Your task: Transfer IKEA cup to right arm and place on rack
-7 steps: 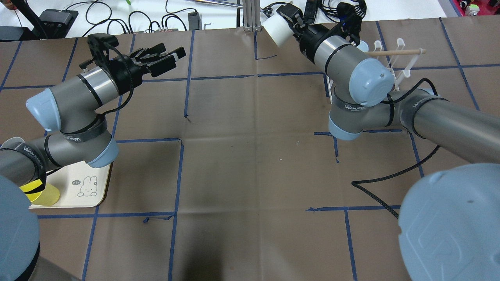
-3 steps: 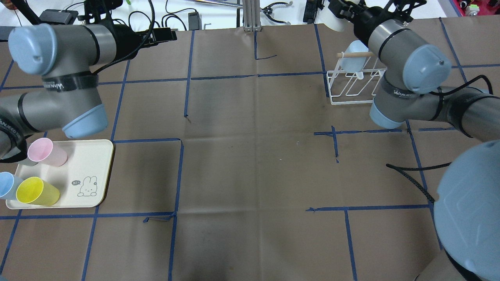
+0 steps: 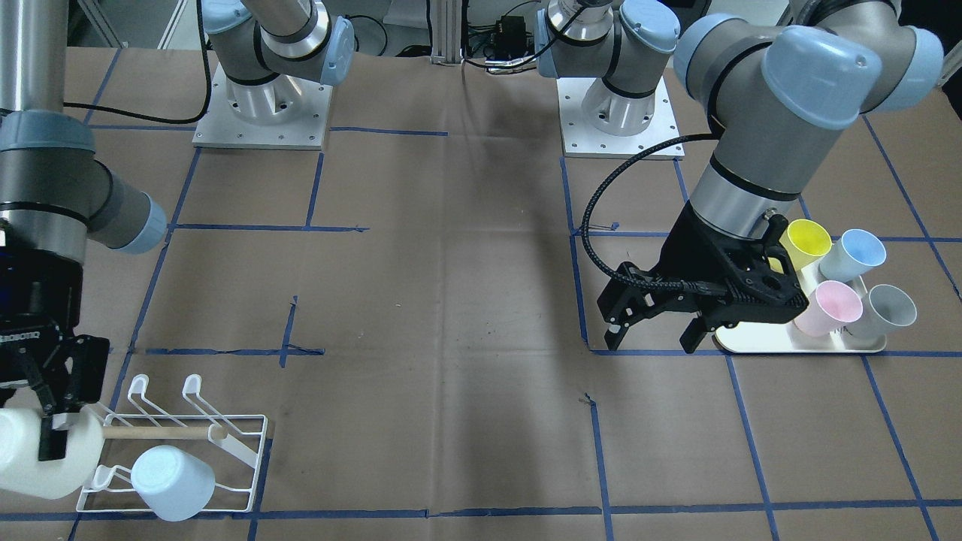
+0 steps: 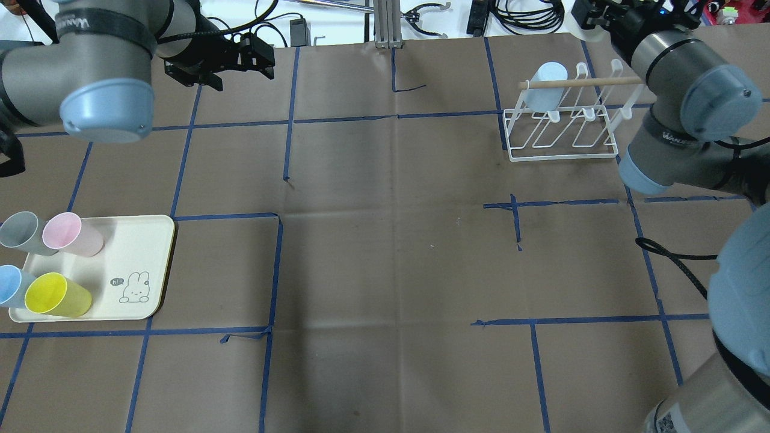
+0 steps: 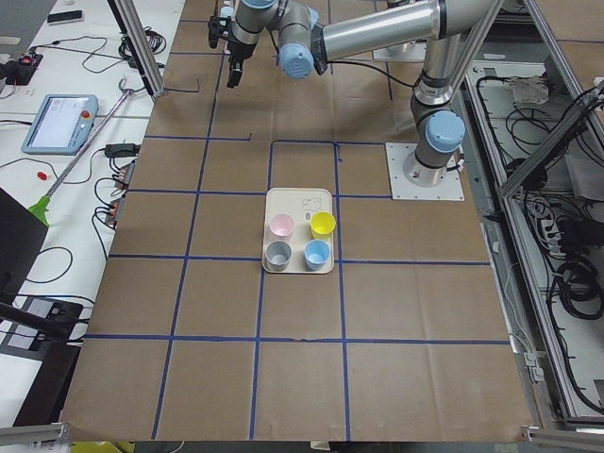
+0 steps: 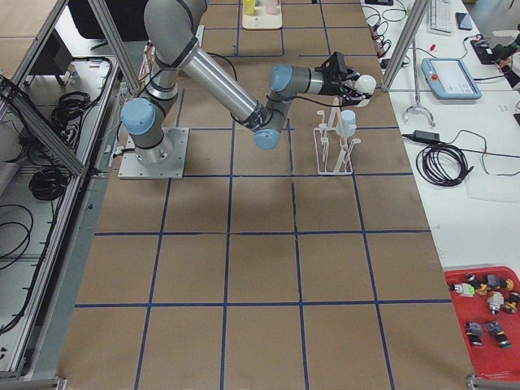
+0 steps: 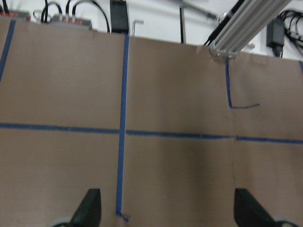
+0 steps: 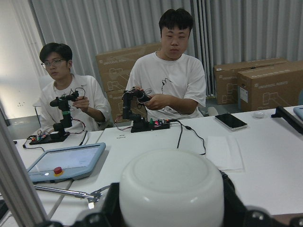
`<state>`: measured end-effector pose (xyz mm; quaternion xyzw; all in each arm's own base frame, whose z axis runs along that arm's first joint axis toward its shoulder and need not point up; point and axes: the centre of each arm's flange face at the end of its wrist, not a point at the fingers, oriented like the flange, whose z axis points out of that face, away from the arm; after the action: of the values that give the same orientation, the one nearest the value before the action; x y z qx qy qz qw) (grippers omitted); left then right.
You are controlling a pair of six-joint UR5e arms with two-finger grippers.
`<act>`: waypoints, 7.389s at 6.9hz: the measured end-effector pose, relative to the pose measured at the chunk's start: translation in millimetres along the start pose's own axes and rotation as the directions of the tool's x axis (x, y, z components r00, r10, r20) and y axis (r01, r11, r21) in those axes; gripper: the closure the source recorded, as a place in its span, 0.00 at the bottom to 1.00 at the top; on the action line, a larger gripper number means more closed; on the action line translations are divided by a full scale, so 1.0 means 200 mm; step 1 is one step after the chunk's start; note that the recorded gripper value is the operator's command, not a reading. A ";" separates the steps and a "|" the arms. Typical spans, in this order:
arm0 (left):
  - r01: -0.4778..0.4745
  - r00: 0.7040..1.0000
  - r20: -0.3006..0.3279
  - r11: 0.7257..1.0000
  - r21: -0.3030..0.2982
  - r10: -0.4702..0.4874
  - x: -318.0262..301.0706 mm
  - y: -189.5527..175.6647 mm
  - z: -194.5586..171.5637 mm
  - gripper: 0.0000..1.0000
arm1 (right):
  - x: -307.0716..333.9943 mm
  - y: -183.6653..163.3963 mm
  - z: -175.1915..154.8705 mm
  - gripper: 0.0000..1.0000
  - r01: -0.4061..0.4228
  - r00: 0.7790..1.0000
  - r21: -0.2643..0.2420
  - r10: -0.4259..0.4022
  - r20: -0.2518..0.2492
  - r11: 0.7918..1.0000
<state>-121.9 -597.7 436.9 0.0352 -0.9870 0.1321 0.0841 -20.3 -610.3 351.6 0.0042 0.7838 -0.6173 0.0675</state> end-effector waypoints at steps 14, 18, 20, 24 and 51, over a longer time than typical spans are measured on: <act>0.009 0.984 0.179 0.980 -0.196 0.027 0.05 0.33 -0.31 0.00 | 0.31 0.29 0.14 0.82 0.105 0.991 -0.058 -0.109 -0.075 0.993; 0.010 0.985 0.171 0.978 -0.209 0.026 0.06 0.37 -0.32 0.00 | 0.31 0.36 0.15 0.82 0.093 0.993 -0.076 -0.098 -0.065 0.993; 0.010 0.985 0.173 0.979 -0.204 0.026 0.06 0.37 -0.33 0.00 | 0.31 0.39 0.16 0.81 0.091 0.993 -0.079 -0.096 -0.061 0.993; 0.009 0.984 0.174 0.979 -0.201 0.027 0.07 0.35 -0.34 0.00 | 0.31 0.43 0.17 0.05 0.076 0.995 -0.090 -0.081 -0.055 0.993; 0.006 0.985 0.169 0.980 -0.197 0.028 0.07 0.34 -0.34 0.00 | -0.98 -0.29 -0.97 0.00 -0.058 0.990 -0.985 -0.117 -0.077 0.161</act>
<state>-131.9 -514.7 487.6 0.0326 -0.9990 0.0309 0.0014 149.2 -420.5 474.0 -0.0140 0.9991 0.0381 -0.0109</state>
